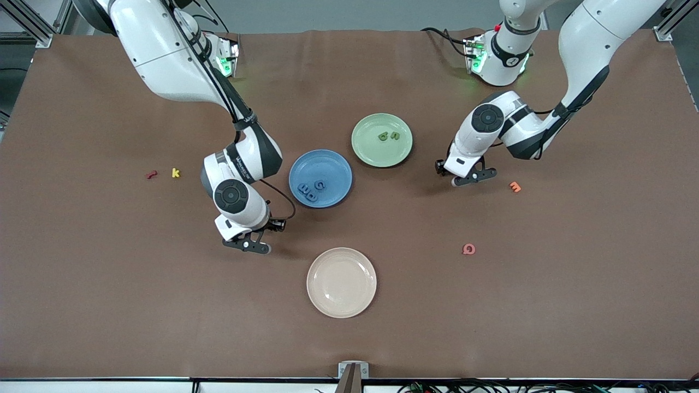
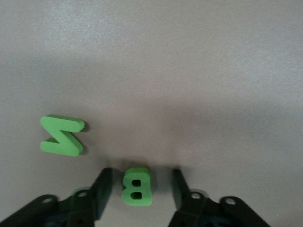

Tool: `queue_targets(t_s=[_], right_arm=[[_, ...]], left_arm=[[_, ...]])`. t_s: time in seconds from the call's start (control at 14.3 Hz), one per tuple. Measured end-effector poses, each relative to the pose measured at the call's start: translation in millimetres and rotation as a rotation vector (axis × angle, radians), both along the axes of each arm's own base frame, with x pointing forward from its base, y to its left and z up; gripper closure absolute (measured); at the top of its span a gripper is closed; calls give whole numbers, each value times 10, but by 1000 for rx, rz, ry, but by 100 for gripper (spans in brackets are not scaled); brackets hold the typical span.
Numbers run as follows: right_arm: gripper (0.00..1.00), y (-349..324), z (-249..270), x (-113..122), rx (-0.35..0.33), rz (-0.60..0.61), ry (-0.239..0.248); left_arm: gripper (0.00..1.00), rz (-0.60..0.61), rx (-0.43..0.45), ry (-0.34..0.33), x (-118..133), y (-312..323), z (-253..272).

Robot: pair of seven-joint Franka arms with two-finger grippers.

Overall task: Sort letters by color into matching plates
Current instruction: 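Grasp the green B with the left gripper while the right grasps blue x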

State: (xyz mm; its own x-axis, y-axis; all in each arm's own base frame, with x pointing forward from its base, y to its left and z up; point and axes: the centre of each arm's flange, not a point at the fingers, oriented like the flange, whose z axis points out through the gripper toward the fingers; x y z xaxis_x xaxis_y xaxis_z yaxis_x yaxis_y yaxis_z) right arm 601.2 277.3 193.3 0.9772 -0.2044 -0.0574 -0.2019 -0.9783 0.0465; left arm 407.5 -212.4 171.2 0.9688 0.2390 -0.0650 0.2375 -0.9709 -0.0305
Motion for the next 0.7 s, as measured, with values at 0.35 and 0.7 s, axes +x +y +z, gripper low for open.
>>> queue_targets(t_s=[0.35,0.7], right_arm=[[44,-22,-147,-97,9,4,-13],[48,-11,-158,-113,9,8,-11]], left_arm=[[69,2,7,-5,13,20,18],[74,9,6,-15,52,39,46]])
